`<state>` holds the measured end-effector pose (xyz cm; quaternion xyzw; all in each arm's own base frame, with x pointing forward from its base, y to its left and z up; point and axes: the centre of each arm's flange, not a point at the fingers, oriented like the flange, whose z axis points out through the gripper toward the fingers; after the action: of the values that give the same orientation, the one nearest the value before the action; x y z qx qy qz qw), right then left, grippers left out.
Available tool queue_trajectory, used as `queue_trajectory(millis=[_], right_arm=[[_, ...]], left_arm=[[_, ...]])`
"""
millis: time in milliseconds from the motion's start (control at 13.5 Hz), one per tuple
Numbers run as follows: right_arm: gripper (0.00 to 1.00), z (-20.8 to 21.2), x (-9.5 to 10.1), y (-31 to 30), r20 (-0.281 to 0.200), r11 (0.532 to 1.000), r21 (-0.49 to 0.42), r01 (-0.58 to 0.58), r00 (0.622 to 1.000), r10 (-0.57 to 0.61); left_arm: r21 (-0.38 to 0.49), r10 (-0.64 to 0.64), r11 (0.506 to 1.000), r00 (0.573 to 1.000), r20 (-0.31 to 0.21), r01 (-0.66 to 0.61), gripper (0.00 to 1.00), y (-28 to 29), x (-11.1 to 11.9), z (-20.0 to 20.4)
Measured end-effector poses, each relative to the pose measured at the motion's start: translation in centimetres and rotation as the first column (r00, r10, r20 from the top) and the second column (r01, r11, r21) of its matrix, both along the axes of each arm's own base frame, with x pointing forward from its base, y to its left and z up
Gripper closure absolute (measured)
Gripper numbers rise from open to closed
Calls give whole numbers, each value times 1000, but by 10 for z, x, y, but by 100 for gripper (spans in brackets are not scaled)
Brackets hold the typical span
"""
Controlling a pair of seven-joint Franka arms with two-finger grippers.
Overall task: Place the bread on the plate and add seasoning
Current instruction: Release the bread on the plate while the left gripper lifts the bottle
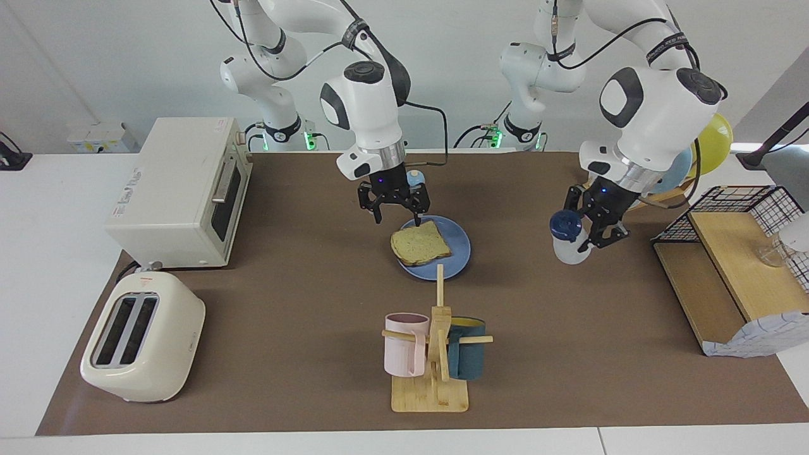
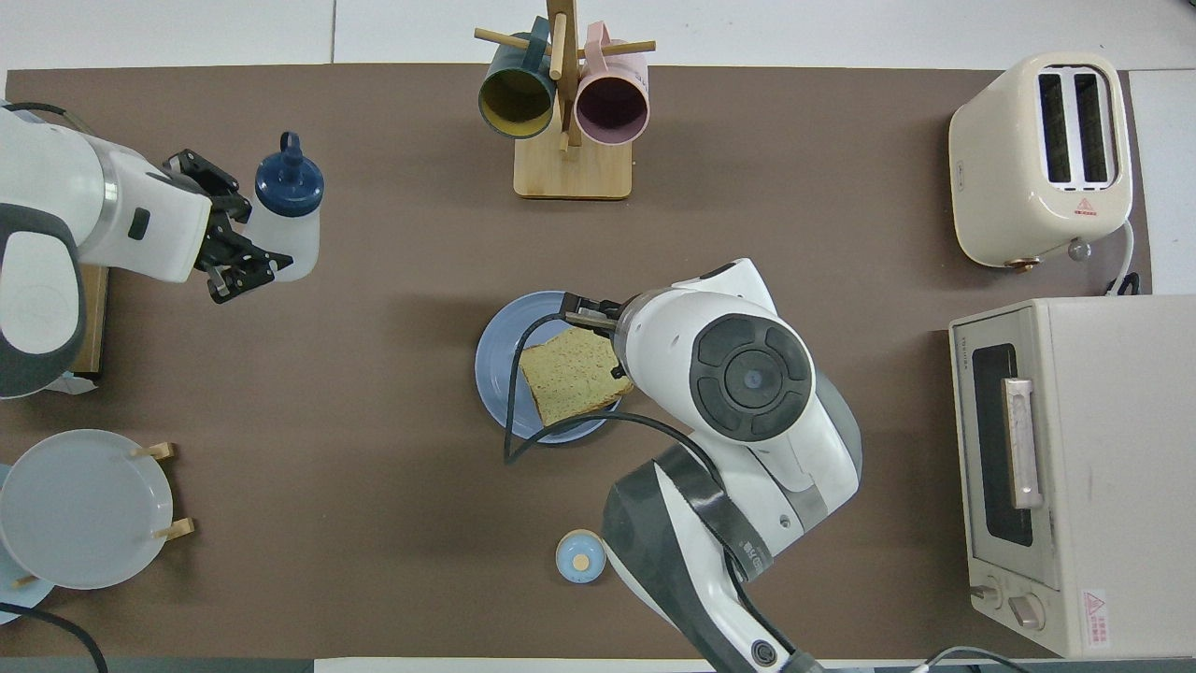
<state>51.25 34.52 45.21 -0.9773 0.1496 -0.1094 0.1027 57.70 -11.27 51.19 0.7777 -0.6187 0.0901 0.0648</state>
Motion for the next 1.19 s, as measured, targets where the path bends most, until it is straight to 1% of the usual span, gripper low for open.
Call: queue_trajectory(millis=[74,222,370,519,593,741,889,963,1037,1111,1185], right_arm=[[0,8,-1,2,13,1000,10,-2,1000,2],[0,44,-9,4,63,999,45,-15,998,12],[0,81,-25,7,106,997,74,-37,994,30],[0,105,-43,12,130,994,90,-64,990,52],[0,111,-50,16,133,993,92,-77,989,64],[0,113,-62,25,116,990,103,-93,990,81],[0,113,-71,36,110,982,120,-147,985,134],[0,114,-74,40,98,973,151,-176,982,163],[0,115,-74,41,81,961,204,-188,981,175],[0,119,-72,40,73,950,248,-190,981,178],[0,123,-70,40,75,941,277,-193,981,180]], left_arm=[[11,-75,997,997,-31,76,54,-10,-14,-2],[37,-174,983,981,-81,178,54,-39,-42,-16],[35,-208,976,971,-118,213,54,-49,-61,-32],[29,-218,974,966,-136,224,54,-51,-72,-40],[27,-221,973,965,-141,227,54,-53,-76,-41],[25,-224,973,963,-150,230,54,-59,-83,-44],[23,-225,973,962,-152,231,54,-62,-87,-44],[23,-217,975,964,-154,223,54,-62,-88,-44],[24,-207,977,966,-156,213,54,-63,-89,-44],[25,-201,978,967,-158,208,54,-64,-89,-44],[26,-199,978,967,-160,206,54,-66,-90,-44]])
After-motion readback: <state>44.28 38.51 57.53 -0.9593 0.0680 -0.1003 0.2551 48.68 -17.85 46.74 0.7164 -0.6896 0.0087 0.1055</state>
